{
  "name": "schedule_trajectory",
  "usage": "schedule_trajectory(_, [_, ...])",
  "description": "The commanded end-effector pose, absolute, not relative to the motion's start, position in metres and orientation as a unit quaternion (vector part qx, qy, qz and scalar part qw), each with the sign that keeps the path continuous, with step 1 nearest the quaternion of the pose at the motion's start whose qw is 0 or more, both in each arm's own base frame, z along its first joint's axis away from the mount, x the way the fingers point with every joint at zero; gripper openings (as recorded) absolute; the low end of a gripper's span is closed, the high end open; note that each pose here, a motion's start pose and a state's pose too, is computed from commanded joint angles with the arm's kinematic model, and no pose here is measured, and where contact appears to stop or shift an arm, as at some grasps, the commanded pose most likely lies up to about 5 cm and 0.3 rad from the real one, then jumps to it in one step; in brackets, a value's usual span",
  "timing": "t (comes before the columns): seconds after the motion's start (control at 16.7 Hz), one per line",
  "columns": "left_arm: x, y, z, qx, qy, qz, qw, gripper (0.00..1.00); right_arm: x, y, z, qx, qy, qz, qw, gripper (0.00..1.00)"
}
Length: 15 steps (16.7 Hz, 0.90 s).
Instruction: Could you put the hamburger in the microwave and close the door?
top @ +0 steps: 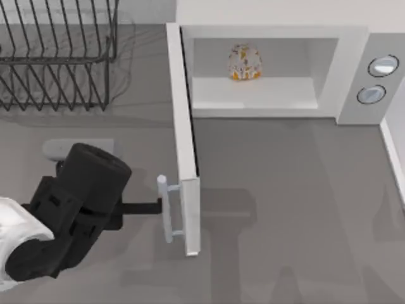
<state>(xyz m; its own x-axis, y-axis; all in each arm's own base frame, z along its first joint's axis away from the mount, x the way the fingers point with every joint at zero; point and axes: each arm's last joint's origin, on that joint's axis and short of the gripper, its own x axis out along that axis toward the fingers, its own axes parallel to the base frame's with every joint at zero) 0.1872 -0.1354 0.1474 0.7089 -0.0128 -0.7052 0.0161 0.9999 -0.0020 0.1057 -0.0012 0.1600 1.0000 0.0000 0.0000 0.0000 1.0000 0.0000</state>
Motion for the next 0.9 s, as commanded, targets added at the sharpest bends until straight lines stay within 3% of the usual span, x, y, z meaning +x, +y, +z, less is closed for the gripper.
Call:
schedule_trajectory(0.42, [0.184, -0.219, 0.145, 0.004, 0.383, -0.010, 0.924, 0.00, 0.106, -0.001, 0.160, 0.000, 0.000, 0.000, 1.000, 1.00])
schedule_trajectory(0.9, [0.183, -0.233, 0.145, 0.004, 0.383, -0.009, 0.924, 0.00, 0.106, -0.001, 0.160, 0.000, 0.000, 0.000, 1.000, 1.00])
